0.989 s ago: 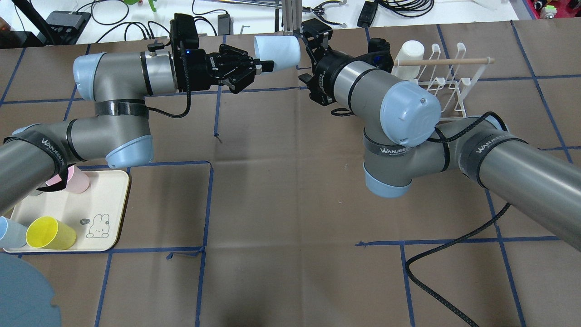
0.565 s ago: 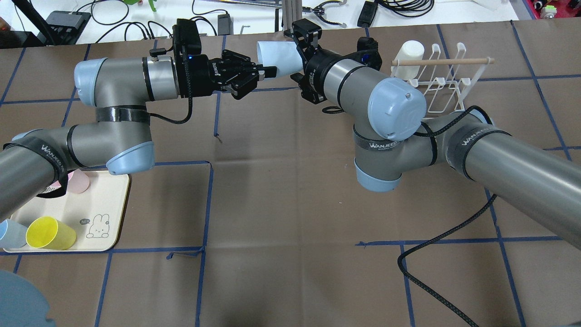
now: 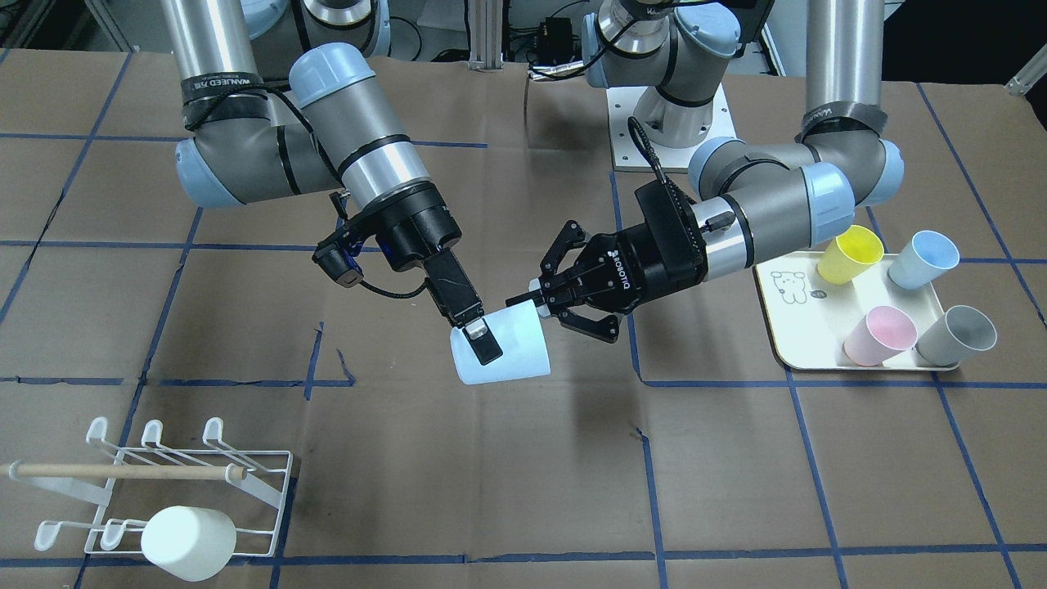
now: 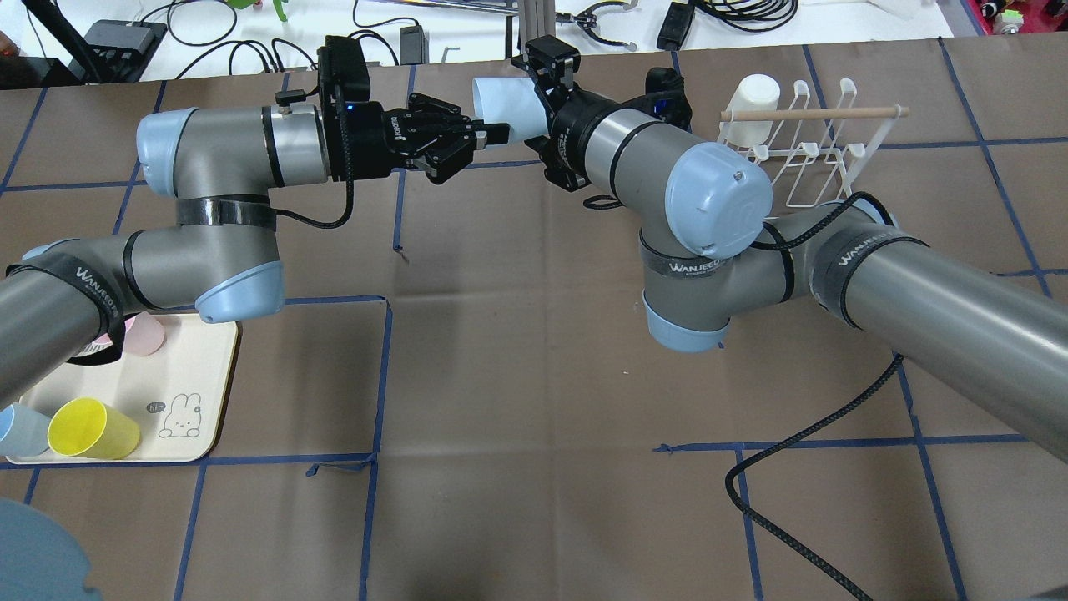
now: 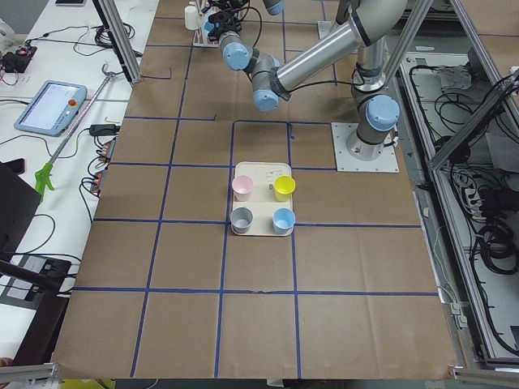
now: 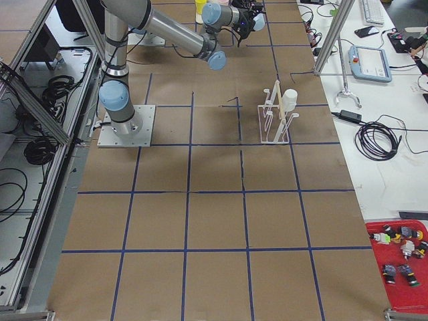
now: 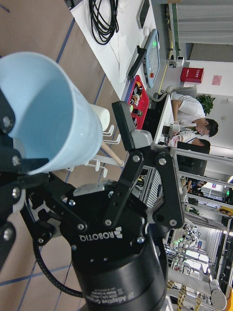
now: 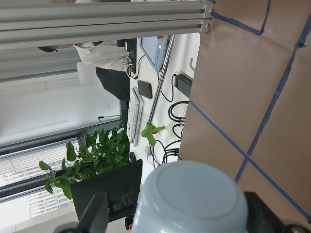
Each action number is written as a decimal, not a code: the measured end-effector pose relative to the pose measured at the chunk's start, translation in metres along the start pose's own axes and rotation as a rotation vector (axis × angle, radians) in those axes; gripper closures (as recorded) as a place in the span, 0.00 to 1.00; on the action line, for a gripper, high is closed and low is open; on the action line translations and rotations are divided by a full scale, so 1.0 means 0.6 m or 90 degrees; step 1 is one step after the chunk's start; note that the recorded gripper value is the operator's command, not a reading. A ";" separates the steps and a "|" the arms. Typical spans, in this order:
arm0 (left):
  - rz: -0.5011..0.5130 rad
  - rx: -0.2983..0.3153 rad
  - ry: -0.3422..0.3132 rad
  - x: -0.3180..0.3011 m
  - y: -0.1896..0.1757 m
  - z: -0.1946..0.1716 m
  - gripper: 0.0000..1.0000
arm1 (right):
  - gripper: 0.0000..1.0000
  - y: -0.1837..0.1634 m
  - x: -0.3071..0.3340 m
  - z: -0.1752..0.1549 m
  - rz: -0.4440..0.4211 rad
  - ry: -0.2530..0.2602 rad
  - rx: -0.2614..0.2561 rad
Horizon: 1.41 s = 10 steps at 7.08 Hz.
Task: Transfer IKEA cup to right arm and place on rack
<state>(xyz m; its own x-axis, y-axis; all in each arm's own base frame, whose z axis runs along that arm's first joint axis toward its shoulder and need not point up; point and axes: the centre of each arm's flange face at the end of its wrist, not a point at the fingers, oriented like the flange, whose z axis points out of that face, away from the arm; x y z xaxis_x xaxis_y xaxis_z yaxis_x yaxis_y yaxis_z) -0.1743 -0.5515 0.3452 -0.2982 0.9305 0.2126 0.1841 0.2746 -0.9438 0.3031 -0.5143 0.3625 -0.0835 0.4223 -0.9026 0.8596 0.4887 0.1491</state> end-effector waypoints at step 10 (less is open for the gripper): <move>-0.018 -0.017 -0.025 0.001 -0.014 -0.006 0.03 | 0.57 0.006 0.002 0.002 -0.005 0.002 -0.017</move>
<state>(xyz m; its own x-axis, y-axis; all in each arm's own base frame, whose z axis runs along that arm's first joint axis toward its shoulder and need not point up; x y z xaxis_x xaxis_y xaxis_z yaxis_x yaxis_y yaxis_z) -0.1728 -0.5525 0.3544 -0.3395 0.9125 0.2283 0.1995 0.3071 -0.9306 0.3067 -0.5130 0.3613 -0.0916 0.4212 -0.9023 0.8448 0.5126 0.1535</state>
